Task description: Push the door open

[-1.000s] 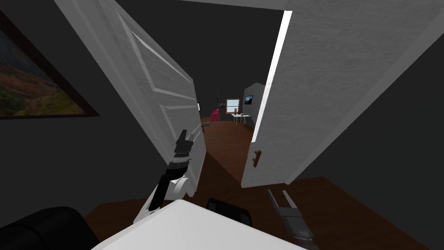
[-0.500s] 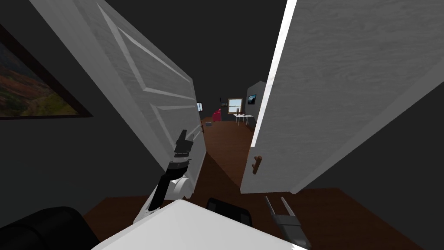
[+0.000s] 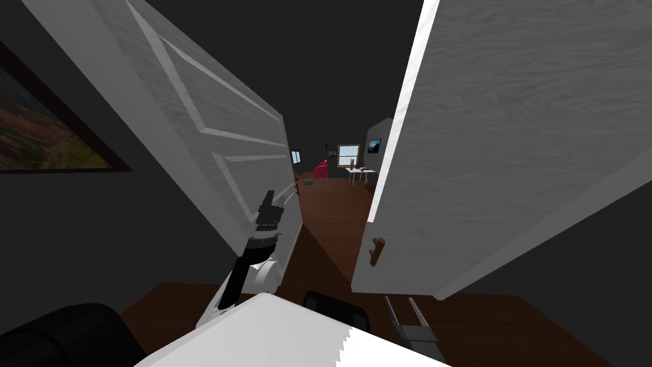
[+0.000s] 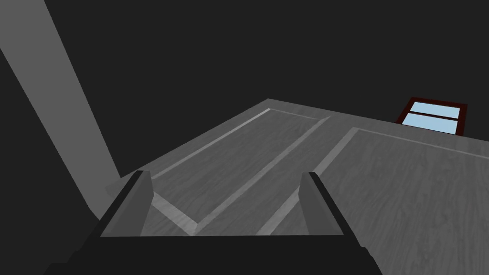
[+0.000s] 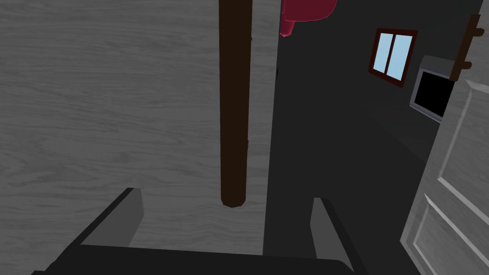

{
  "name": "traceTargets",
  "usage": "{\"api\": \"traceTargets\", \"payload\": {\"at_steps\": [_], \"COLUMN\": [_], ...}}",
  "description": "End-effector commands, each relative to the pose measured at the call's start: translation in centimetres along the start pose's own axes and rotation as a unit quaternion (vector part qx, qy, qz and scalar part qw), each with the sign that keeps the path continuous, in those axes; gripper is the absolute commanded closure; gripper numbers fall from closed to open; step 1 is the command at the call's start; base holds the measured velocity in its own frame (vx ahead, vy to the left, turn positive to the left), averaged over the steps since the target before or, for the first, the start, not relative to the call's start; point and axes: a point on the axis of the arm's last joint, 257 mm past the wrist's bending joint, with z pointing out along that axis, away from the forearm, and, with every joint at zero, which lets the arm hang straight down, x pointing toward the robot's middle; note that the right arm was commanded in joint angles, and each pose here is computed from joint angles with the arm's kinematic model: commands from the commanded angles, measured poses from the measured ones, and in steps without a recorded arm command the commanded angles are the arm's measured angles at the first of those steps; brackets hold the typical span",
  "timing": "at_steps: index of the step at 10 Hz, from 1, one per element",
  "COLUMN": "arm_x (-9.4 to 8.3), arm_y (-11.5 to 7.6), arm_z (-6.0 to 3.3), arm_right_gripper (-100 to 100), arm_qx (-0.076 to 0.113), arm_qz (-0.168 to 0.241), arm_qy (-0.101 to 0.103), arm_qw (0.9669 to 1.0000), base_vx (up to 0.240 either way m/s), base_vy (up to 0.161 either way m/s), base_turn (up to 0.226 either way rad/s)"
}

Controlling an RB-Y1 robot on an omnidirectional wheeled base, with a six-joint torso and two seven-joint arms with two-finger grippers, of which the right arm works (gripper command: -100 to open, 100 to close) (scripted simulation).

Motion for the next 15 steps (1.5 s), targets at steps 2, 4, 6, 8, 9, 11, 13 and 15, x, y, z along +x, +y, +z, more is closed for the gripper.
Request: {"api": "traceTargets", "payload": {"at_steps": [2, 4, 6, 8, 9, 11, 13, 15], "arm_x": [0.3, 0.5, 0.7, 0.9, 1.0, 1.2, 1.2, 1.2], "arm_y": [0.3, 1.2, 2.2, 3.7, 4.5, 6.3, 8.2, 10.1], "arm_z": [-0.23, -1.03, -1.87, -2.97, -3.59, -4.94, -6.36, -7.75], "arm_right_gripper": [-100, -100, -100, -100, -100, -100, -100, -100], "arm_qx": [0.0, -0.022, -0.043, -0.069, -0.083, -0.11, -0.136, -0.159], "arm_qz": [-0.002, -0.011, -0.017, -0.021, -0.022, -0.023, -0.02, -0.016], "arm_qy": [0.004, 0.008, 0.01, 0.013, 0.014, 0.016, 0.016, 0.014], "arm_qw": [1.0, 0.9997, 0.9989, 0.9973, 0.9962, 0.9936, 0.9904, 0.9871], "base_vx": [0.064, 0.169, 0.17, 0.212, 0.191, 0.2, 0.192, 0.189], "base_vy": [-0.071, -0.048, 0.006, -0.005, 0.034, -0.012, 0.002, 0.006], "base_turn": [0.05, -0.186, -0.152, -0.237, -0.229, -0.261, -0.268, -0.25]}}
